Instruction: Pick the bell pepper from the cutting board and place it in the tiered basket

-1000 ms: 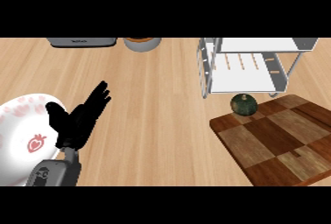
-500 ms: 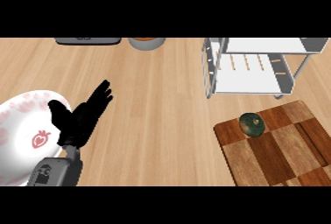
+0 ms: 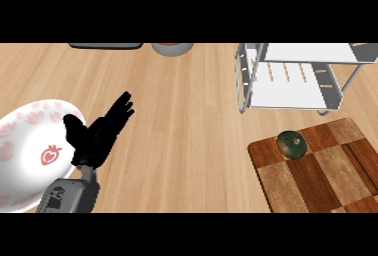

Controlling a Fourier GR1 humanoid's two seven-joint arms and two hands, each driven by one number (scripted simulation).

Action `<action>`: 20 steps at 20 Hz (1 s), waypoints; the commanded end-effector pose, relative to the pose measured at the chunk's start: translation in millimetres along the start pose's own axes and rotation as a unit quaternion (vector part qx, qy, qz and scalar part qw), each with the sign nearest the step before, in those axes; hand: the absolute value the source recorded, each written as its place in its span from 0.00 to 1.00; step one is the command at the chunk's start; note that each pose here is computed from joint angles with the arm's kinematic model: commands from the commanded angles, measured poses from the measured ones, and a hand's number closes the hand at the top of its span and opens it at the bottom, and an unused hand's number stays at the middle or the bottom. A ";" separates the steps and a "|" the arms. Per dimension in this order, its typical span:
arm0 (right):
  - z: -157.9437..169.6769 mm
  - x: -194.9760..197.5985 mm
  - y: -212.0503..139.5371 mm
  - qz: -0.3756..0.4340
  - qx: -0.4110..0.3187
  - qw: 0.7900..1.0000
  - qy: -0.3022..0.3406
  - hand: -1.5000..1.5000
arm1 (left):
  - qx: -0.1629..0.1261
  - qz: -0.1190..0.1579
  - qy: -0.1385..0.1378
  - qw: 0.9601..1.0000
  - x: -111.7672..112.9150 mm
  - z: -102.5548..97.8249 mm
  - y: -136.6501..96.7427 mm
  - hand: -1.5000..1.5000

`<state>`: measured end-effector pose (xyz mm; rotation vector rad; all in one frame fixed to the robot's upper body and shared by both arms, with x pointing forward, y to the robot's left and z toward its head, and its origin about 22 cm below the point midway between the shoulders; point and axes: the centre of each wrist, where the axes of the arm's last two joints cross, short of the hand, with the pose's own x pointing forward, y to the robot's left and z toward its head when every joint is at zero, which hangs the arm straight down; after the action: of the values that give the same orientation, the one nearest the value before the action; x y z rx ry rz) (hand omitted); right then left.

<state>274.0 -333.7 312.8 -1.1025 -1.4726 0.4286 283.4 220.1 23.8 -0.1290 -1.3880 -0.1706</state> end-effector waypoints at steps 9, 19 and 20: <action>-90.7 26.0 77.4 -0.048 0.005 0.999 0.012 1.00 | 0.002 0.004 -0.010 1.000 1.6 -2.1 -21.5 0.50; -126.7 29.5 141.6 -0.099 0.038 0.994 0.017 1.00 | 0.000 0.005 0.000 1.000 6.8 -11.7 -7.0 0.50; -116.0 28.9 162.5 -0.179 0.033 0.982 0.040 1.00 | -0.007 0.001 0.002 1.000 9.3 -4.4 -6.5 0.50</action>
<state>434.9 -283.6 252.0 -0.9096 -1.5165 0.3066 289.0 213.5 29.0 -0.1342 -1.3913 -0.1733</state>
